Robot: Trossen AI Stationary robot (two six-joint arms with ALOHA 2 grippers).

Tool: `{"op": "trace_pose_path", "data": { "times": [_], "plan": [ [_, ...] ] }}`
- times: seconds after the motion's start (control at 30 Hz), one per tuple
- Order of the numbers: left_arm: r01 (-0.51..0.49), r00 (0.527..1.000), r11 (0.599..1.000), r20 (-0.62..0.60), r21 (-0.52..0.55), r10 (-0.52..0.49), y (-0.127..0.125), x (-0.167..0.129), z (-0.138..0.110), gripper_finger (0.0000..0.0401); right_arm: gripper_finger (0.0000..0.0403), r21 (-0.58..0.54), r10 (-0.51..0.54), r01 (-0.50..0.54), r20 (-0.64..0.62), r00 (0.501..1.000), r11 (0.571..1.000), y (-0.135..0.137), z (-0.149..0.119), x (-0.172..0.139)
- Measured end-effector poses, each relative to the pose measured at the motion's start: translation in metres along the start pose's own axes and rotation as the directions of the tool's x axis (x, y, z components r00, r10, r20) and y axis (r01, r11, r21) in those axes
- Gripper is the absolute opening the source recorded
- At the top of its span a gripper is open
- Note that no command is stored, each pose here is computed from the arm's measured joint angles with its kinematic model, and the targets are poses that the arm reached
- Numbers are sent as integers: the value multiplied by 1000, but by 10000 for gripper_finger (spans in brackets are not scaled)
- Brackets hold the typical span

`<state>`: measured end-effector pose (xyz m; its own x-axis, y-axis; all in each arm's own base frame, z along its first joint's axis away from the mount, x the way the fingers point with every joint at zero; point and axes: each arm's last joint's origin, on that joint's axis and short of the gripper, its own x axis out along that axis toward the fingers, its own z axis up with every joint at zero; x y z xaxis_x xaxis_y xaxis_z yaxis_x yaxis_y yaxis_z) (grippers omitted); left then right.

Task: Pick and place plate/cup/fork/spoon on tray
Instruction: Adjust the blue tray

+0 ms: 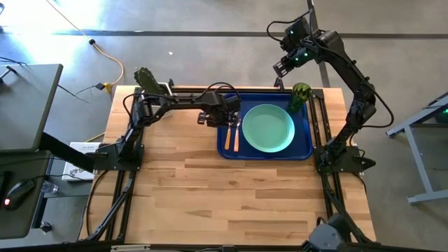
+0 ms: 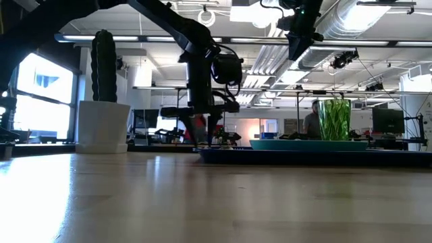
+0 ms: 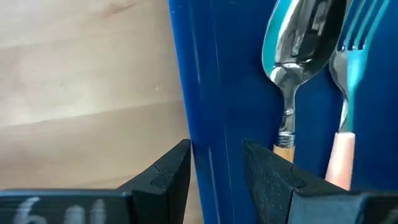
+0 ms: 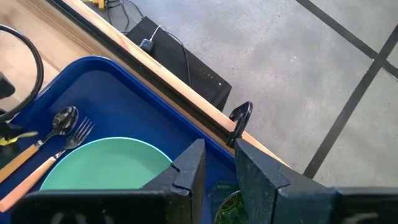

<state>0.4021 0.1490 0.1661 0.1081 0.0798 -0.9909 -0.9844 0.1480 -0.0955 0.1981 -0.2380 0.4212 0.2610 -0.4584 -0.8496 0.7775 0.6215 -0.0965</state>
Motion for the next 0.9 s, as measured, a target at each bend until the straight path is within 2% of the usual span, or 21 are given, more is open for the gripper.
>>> {"op": "trace_pose_path", "data": {
  "times": [0.57,0.9],
  "plan": [
    [-43,999,999,4,-8,43,9,17,-1,127,80,0,0,0,-1,1000,1000,0,0,0],
    [-97,995,995,2,-11,97,14,16,-1,70,80,-1,0,0,-1,1000,1000,0,0,0]
  ]
}}
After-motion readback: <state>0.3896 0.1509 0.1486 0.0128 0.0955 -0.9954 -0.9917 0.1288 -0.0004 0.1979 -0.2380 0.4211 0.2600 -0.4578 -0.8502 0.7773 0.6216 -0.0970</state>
